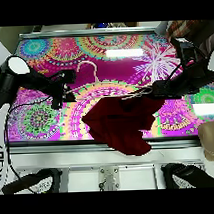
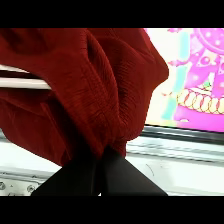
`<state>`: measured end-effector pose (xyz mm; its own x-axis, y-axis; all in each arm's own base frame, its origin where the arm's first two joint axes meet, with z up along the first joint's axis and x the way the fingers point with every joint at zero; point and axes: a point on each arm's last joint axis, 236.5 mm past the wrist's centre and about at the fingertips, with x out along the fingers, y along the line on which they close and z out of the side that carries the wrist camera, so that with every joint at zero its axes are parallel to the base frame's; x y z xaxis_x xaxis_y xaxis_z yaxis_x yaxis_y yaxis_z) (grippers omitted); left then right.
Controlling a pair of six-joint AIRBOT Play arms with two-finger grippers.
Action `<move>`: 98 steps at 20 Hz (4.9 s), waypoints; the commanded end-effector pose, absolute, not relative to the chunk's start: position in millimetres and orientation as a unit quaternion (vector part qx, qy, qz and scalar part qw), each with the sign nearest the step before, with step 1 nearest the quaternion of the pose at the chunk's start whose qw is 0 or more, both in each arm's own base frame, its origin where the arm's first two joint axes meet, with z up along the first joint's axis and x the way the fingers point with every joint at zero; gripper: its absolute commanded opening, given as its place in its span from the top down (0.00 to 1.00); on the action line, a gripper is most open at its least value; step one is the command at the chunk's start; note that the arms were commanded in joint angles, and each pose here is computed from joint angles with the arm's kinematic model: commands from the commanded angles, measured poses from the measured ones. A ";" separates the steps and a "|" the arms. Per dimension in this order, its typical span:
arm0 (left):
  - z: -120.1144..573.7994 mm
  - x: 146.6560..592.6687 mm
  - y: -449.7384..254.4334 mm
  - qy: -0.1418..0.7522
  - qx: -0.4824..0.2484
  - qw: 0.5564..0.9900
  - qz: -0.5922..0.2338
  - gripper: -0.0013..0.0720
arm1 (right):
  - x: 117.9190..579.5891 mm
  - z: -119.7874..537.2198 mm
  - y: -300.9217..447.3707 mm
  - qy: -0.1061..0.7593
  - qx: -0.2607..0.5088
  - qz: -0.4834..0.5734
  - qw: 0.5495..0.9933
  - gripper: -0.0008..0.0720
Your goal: Fold the clothes and pants, and hang the long-sleeved shirts on hangers.
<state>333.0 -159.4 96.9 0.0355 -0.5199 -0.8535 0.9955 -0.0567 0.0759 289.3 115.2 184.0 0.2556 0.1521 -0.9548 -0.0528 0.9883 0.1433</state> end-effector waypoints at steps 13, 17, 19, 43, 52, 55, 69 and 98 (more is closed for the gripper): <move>63.7 327.7 -192.3 0.327 0.361 0.571 -0.661 0.96 | 292.6 184.0 112.7 0.603 0.038 0.059 0.795 0.97; 59.4 334.9 -194.9 0.325 0.359 0.579 -0.656 0.96 | 292.8 184.2 113.7 0.602 0.036 0.063 0.795 0.97; 65.2 333.8 -202.6 0.313 0.343 0.587 -0.664 0.96 | 295.1 185.4 115.5 0.597 0.035 0.066 0.799 0.97; 36.1 312.0 -223.0 0.313 0.272 0.592 -0.691 0.96 | 320.3 208.4 258.4 0.471 0.029 0.223 0.853 0.97; 36.6 306.1 -222.1 0.316 0.268 0.583 -0.699 0.95 | 318.6 202.8 310.2 0.449 0.026 0.271 0.851 0.97; 36.7 305.6 -222.0 0.317 0.268 0.582 -0.699 0.95 | 317.3 203.9 310.1 0.449 0.027 0.272 0.851 0.95; 37.4 299.8 -221.1 0.320 0.264 0.573 -0.706 0.95 | 280.2 232.1 275.3 0.453 -0.003 0.304 0.838 0.09; 37.6 298.3 -220.8 0.325 0.260 0.573 -0.706 0.95 | 288.6 218.2 76.8 0.177 -0.038 0.545 0.818 0.09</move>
<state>298.8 -220.9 37.6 -0.2071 -0.6407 -0.7394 0.9783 -0.1320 -0.1597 304.3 78.9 226.6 0.4351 0.7978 -0.4173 -0.7521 0.5768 0.3188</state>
